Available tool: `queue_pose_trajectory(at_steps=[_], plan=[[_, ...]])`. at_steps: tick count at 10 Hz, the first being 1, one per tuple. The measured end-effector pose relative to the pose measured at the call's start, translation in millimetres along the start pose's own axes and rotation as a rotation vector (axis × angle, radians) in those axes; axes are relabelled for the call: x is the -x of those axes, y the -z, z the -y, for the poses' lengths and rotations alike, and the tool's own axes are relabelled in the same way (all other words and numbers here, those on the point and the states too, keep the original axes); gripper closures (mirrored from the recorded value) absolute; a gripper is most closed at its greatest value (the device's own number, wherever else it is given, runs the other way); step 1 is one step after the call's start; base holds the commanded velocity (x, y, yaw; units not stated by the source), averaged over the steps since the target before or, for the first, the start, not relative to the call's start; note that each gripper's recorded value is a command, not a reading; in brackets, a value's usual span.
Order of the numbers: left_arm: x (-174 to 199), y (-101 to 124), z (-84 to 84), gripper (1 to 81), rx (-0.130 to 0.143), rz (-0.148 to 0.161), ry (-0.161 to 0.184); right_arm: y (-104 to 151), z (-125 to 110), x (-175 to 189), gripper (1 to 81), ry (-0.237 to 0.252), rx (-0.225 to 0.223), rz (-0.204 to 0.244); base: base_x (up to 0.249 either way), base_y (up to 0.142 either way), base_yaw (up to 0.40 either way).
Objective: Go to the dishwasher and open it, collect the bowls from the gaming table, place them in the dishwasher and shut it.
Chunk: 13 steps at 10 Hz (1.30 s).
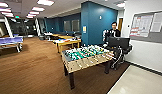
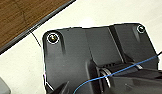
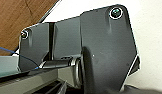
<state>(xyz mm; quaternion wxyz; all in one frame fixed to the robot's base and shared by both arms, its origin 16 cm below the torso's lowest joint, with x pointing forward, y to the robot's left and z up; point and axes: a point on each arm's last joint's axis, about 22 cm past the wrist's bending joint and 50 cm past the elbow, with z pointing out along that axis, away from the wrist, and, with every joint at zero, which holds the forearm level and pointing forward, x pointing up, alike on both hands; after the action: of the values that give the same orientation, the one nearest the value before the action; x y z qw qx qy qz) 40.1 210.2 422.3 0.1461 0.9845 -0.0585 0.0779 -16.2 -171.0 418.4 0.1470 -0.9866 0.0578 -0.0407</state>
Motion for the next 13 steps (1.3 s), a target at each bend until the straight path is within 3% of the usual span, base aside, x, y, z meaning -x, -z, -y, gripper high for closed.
queue_pose_trajectory(at_steps=[5,8,13], plan=[[2.9,-1.5,-7.9,1.0,0.009,0.003,0.001,0.9,-4.2,5.2,1.0,0.0,0.005,0.004,0.0,0.0,0.367],[4.3,-0.1,0.9,1.0,-0.006,0.02,-0.003,-0.8,4.5,2.5,1.0,0.002,-0.007,0.001,0.0,0.0,0.366],[7.7,0.0,0.5,1.0,-0.006,0.028,-0.002,0.0,0.7,6.5,1.0,0.001,-0.001,0.006,0.0,0.0,0.33]])
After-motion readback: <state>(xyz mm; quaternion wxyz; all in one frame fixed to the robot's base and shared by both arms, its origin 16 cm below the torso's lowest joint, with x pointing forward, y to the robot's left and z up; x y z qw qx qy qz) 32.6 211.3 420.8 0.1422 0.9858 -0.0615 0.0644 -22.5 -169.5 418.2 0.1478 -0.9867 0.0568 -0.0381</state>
